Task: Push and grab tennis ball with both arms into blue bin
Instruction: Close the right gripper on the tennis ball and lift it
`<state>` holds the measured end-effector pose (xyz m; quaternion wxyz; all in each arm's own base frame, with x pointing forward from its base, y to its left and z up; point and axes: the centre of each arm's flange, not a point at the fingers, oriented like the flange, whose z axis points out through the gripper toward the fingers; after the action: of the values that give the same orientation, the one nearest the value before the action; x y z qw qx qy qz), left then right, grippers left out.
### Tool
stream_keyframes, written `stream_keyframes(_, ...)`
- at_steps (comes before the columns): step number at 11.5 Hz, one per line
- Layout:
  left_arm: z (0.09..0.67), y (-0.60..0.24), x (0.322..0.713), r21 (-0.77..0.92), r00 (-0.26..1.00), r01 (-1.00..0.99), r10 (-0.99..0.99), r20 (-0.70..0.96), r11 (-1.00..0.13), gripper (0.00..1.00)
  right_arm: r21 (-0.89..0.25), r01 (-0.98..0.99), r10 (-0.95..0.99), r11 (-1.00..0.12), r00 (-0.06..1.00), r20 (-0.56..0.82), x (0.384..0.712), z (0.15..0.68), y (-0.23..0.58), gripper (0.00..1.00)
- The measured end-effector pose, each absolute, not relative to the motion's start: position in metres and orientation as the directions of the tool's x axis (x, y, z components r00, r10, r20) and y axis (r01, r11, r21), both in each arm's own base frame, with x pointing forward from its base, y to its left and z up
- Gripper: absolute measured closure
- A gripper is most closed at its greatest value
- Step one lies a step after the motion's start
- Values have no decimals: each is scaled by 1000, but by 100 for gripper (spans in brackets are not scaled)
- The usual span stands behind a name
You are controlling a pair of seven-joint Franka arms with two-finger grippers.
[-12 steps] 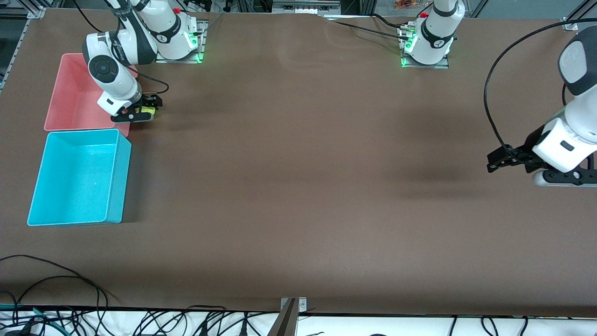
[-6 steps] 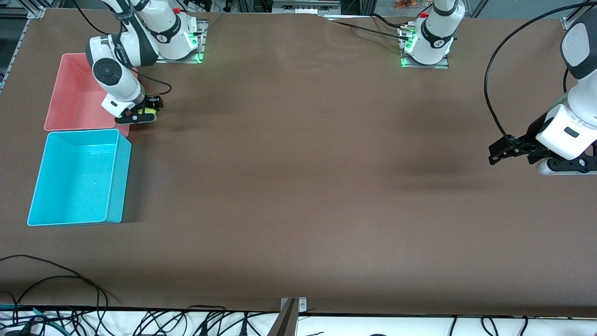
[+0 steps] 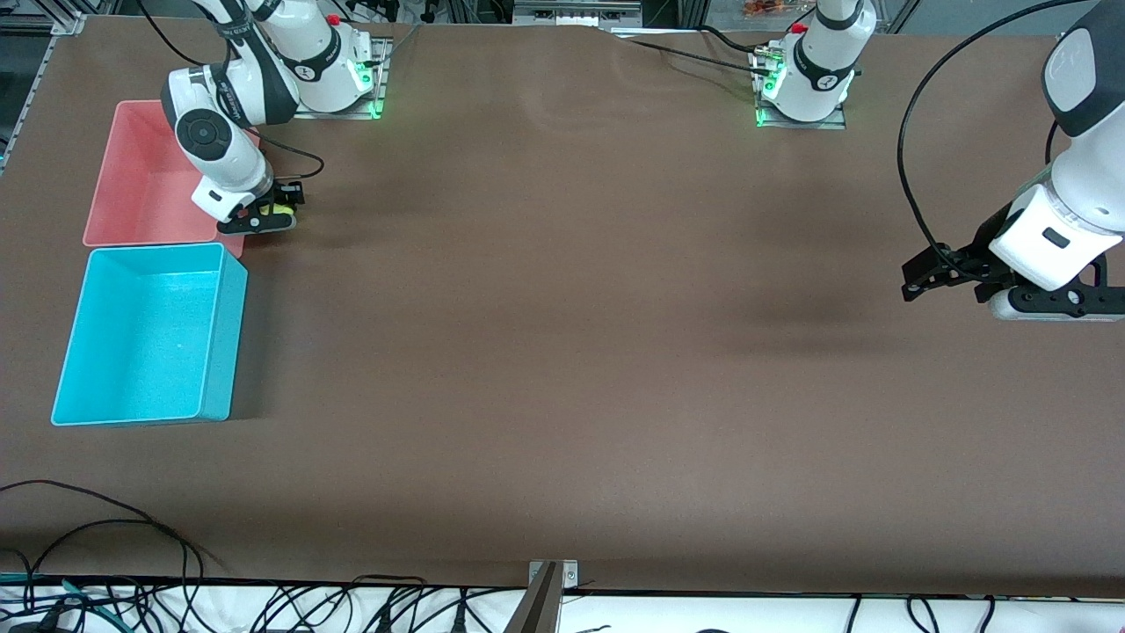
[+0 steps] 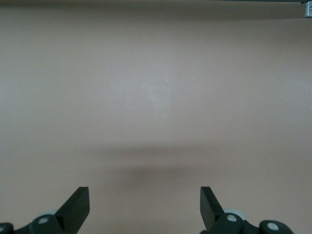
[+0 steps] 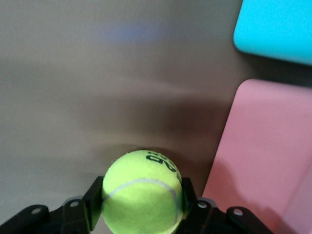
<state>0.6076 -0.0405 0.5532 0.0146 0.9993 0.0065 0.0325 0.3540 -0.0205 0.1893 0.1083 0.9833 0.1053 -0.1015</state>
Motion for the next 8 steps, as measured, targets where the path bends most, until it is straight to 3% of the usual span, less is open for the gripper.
stream_keyframes(4,561,-45,608,36,997,6,9,81,-999,0,256,219,162,-942,960,-227,381,214,-3,33)
stream_keyframes(8,560,-60,605,37,998,21,23,59,-999,0,301,168,89,-939,962,-258,449,289,45,33)
